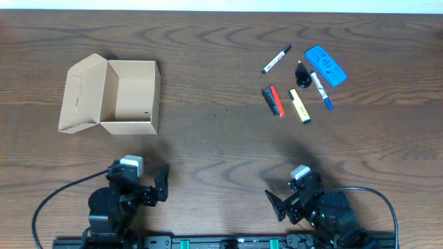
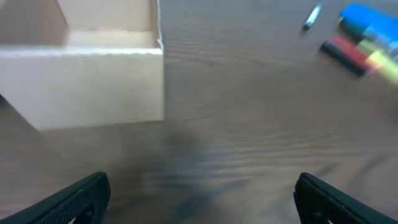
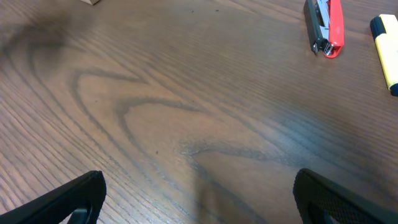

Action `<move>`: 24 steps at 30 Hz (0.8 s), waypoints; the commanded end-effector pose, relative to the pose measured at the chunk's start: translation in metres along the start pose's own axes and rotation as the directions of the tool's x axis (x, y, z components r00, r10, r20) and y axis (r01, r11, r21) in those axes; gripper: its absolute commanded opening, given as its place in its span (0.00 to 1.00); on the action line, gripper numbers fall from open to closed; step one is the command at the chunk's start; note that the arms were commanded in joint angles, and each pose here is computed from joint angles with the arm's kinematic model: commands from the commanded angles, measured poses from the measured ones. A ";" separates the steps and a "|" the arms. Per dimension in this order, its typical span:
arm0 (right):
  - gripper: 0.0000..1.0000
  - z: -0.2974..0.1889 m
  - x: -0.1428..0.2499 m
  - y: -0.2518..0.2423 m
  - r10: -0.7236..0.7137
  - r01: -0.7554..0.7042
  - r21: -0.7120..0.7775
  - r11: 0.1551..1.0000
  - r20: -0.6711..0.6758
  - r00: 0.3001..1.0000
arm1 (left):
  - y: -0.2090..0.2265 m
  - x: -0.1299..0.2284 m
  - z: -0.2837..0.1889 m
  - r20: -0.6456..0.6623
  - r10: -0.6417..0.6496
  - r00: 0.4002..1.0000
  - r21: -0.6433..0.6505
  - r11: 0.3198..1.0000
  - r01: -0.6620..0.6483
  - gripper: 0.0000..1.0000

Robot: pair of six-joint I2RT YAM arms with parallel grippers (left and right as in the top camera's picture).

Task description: Pack container

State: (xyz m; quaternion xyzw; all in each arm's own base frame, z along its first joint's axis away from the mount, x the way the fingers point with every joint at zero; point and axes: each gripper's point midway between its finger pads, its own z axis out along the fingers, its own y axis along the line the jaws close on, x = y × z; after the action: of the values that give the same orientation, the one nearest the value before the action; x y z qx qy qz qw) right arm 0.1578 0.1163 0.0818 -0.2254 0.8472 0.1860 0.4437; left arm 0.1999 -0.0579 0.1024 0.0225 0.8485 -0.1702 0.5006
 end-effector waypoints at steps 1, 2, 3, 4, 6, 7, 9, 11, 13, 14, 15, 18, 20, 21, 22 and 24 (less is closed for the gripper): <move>0.99 0.001 0.002 0.000 -0.019 0.019 0.003 1.000 -0.001 1.000 | -0.009 0.005 0.001 -0.033 -0.285 0.958 0.053 0.957 0.287 0.95; 0.99 0.001 0.002 0.000 -0.019 0.019 0.003 1.000 -0.001 1.000 | -0.005 0.003 0.001 -0.016 -0.299 0.954 0.035 0.954 0.299 0.95; 0.99 0.001 0.002 0.000 -0.019 0.019 0.003 1.000 -0.001 1.000 | -0.003 0.000 0.001 0.001 -0.320 0.947 0.026 0.947 0.320 0.95; 0.99 0.001 0.002 0.000 -0.019 0.019 0.003 1.000 -0.001 1.000 | -0.004 -0.004 0.001 0.012 -0.340 0.940 0.032 0.940 0.339 0.95; 0.99 0.001 0.002 0.000 -0.019 0.019 0.003 1.000 -0.001 1.000 | -0.011 -0.015 0.001 0.040 -0.337 0.941 0.083 0.939 0.333 0.95; 0.99 0.001 0.002 0.000 -0.019 0.019 0.003 1.000 -0.001 1.000 | -0.018 -0.024 -0.001 0.064 -0.326 0.943 0.128 0.940 0.316 0.95; 0.99 0.001 0.002 0.000 -0.019 0.019 0.003 1.000 -0.001 1.000 | -0.031 -0.044 -0.006 0.120 -0.301 0.946 0.213 0.939 0.272 0.95; 0.99 0.001 0.002 0.000 -0.019 0.019 0.003 1.000 -0.001 1.000 | -0.034 -0.060 -0.011 0.171 -0.290 0.942 0.228 0.941 0.249 0.96; 0.99 0.001 0.002 0.000 -0.019 0.019 0.003 1.000 -0.001 1.000 | -0.030 -0.072 -0.017 0.199 -0.278 0.940 0.189 0.952 0.242 0.96; 0.99 0.001 0.002 0.000 -0.019 0.019 0.003 1.000 -0.001 1.000 | -0.029 -0.078 -0.020 0.207 -0.260 0.943 0.169 0.959 0.227 0.96; 0.99 0.001 0.002 0.000 -0.019 0.019 0.003 1.000 -0.001 1.000 | -0.028 -0.084 -0.023 0.209 -0.237 0.949 0.145 0.967 0.210 0.96; 0.99 0.001 0.002 0.000 -0.019 0.019 0.003 1.000 -0.001 1.000 | -0.022 -0.102 -0.028 0.196 -0.181 0.964 0.064 0.983 0.171 0.96; 0.99 0.001 0.002 0.000 -0.019 0.019 0.003 1.000 -0.001 1.000 | -0.018 -0.115 -0.028 0.176 -0.139 0.975 0.002 0.990 0.141 0.96; 0.99 0.001 0.002 0.000 -0.019 0.019 0.003 1.000 -0.001 1.000 | -0.013 -0.125 -0.027 0.158 -0.117 0.980 -0.042 0.991 0.125 0.96; 0.99 0.001 0.002 0.000 -0.019 0.019 0.003 1.000 -0.001 1.000 | -0.012 -0.129 -0.027 0.152 -0.110 0.982 -0.057 0.991 0.120 0.96; 0.99 0.001 0.002 0.000 -0.019 0.019 0.003 1.000 -0.001 1.000 | -0.006 -0.143 -0.023 0.118 -0.072 0.990 -0.110 0.990 0.085 0.96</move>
State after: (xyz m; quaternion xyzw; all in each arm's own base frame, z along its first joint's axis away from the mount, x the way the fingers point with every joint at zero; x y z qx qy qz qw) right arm 0.1580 0.1159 0.0817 -0.2247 0.8474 0.1849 0.4441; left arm 0.2362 -0.0537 0.2240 -0.0623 0.8150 -0.2099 0.5365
